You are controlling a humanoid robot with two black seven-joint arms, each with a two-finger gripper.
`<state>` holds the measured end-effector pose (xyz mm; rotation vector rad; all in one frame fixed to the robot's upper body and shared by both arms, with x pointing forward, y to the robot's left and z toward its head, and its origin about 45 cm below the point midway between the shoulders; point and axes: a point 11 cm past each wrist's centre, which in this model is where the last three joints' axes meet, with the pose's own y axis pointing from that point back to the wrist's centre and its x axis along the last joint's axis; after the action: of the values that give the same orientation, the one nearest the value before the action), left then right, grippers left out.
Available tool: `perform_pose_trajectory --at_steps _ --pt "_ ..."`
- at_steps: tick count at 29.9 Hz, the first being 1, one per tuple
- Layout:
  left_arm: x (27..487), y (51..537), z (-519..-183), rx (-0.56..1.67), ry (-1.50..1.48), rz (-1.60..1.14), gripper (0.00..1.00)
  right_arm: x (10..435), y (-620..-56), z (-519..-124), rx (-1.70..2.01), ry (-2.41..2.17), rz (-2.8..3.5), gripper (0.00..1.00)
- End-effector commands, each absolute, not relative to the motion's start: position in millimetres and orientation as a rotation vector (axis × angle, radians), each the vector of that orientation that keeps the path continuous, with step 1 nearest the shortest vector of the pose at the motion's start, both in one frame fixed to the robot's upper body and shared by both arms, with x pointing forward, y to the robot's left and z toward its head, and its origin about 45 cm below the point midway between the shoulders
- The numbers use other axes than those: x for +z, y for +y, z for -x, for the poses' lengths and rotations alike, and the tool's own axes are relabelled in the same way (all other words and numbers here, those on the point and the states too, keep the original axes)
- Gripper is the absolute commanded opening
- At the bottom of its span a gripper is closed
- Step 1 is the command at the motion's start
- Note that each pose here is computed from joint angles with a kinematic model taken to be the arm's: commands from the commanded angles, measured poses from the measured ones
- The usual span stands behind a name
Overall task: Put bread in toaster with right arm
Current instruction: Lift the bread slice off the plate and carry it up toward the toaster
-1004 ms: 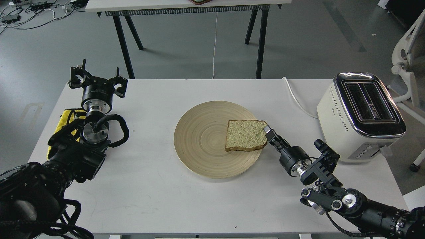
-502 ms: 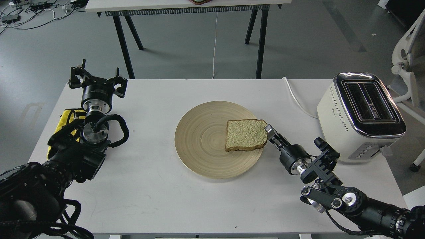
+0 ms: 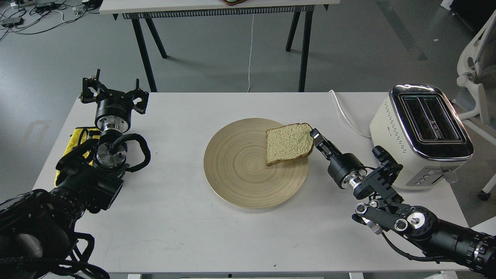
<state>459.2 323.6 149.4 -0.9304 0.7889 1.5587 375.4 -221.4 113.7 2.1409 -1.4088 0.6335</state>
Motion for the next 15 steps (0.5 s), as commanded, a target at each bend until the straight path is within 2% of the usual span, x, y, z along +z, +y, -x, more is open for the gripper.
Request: perform_pose_trajectory --at_steps 1,8,15 --pt "149 324 -459 1.56 0.789 0.929 1.0 146 -235 -398 0.723 -1.439 -2.113 0.01" --pt "149 324 -459 1.559 0.788 0.93 1.0 236 -295 -427 0.936 -1.511 -1.996 0.01" --pt "149 325 -459 1.562 0.788 0.929 1.0 331 -389 -408 1.129 -1.555 -1.784 0.01"
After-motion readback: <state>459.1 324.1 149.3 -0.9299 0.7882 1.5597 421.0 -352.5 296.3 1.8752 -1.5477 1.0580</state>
